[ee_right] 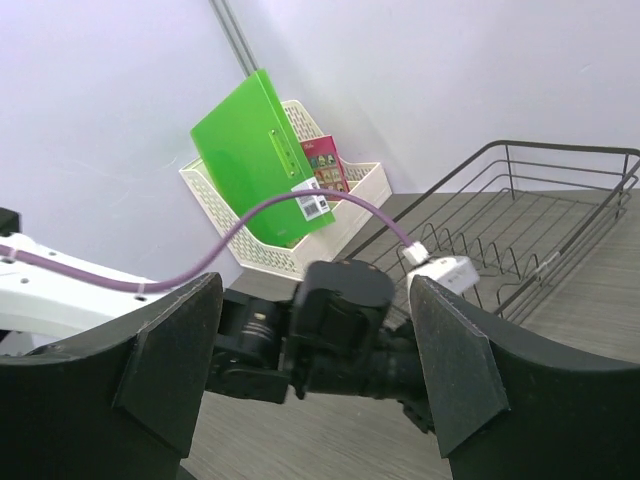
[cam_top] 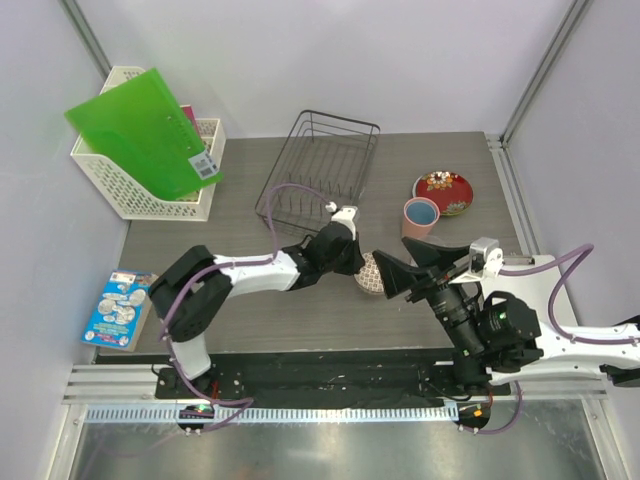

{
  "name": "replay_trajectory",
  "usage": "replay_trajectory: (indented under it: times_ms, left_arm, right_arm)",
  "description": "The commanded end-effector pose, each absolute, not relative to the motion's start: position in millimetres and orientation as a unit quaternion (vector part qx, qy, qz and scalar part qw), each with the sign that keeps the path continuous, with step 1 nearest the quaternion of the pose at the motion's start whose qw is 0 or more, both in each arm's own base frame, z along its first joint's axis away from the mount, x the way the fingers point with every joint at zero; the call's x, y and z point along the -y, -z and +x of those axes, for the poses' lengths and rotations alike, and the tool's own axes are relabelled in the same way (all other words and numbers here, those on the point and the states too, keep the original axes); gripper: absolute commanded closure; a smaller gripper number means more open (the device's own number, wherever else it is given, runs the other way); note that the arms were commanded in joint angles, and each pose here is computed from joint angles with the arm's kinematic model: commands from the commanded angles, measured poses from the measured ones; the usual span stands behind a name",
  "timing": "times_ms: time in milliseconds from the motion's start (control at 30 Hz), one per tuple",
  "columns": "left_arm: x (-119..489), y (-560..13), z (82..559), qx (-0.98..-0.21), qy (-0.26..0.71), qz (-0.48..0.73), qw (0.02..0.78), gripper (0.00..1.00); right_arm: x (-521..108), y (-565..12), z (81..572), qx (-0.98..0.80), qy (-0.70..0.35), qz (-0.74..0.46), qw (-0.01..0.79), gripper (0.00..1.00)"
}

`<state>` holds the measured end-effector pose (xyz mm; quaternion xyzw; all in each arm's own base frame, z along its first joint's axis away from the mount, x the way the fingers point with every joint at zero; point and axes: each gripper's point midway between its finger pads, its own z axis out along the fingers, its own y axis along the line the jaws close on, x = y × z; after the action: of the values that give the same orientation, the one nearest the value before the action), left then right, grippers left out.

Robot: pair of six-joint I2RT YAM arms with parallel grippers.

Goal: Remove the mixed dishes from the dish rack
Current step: Place the bowl at the center of the board.

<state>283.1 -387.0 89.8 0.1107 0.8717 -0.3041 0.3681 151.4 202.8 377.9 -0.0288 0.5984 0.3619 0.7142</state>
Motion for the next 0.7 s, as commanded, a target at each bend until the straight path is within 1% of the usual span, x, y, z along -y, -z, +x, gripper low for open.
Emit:
replay_trajectory:
  times_ms: [0, 67, 233, 333, 367, 400, 433, 533, 567, 633, 667]
  left_arm:
    - [417, -118, 312, -0.846, 0.332, 0.086, 0.408, 1.0]
    - [416, -103, 317, -0.855, 0.315, 0.082, 0.404, 1.0]
    - [415, -94, 324, -0.858, 0.298, 0.076, 0.411, 0.99]
    - [415, -87, 328, -0.868, 0.28, 0.078, 0.404, 0.92]
    - [410, -73, 323, -0.884, 0.256, 0.089, 0.382, 0.9]
    - [415, -81, 324, -0.883, 0.261, 0.094, 0.379, 0.87]
    - [414, -81, 323, -0.885, 0.258, 0.096, 0.375, 0.75]
    - [401, -91, 320, -0.883, 0.251, 0.083, 0.387, 0.56]
    - [397, -95, 319, -0.881, 0.252, 0.078, 0.392, 0.45]
    - [389, -110, 317, -0.875, 0.253, 0.071, 0.406, 0.34]
    - [386, -114, 316, -0.874, 0.252, 0.069, 0.409, 0.32]
  right_arm:
    - [-199, -380, 153, -0.593, -0.376, 0.002, 0.712, 0.19]
    - [-199, -379, 152, -0.592, -0.381, 0.003, 0.71, 0.19]
    - [-199, -372, 152, -0.594, -0.379, -0.001, 0.71, 0.2]
    - [-200, -369, 152, -0.596, -0.384, 0.005, 0.705, 0.2]
    - [-202, -367, 151, -0.597, -0.383, 0.003, 0.705, 0.2]
    - [-202, -367, 151, -0.598, -0.383, 0.002, 0.704, 0.2]
    - [-201, -367, 151, -0.599, -0.383, 0.003, 0.703, 0.2]
    - [-200, -365, 151, -0.601, -0.384, 0.005, 0.701, 0.2]
    - [-199, -365, 151, -0.601, -0.385, 0.006, 0.701, 0.2]
    - [-197, -364, 152, -0.601, -0.383, 0.009, 0.701, 0.2]
    - [-196, -363, 152, -0.602, -0.382, 0.01, 0.701, 0.2]
